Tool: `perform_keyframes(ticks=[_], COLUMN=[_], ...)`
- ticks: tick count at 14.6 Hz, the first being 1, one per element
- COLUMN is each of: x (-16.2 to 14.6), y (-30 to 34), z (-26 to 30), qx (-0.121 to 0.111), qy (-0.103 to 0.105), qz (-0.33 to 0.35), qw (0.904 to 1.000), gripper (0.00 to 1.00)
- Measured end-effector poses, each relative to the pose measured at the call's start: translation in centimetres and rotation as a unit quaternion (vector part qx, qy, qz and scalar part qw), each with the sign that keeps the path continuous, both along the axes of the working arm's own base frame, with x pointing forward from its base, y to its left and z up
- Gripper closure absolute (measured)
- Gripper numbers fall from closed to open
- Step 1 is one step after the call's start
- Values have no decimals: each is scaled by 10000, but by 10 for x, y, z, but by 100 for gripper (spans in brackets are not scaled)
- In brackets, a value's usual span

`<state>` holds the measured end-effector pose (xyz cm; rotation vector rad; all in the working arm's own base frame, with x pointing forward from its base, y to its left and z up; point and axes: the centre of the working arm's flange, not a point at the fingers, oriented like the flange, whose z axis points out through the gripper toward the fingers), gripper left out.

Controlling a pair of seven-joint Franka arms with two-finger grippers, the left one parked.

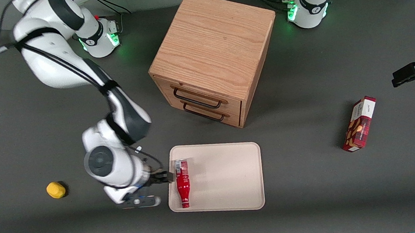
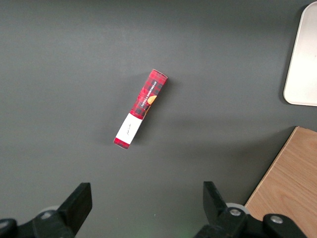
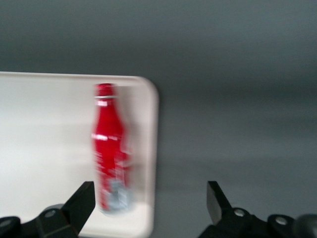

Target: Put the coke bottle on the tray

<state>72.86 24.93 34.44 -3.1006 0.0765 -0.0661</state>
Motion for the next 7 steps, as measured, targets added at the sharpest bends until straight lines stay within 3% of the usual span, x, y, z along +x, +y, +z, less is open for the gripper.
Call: perform_keyframes(ticks=[2,7], x=[-5,-58], y=[-50,-154], z=[53,151], qx=[-234,-5], qy=[34,-63], qz=[-58,-259], qw=[9997,9996], gripper=[0,0])
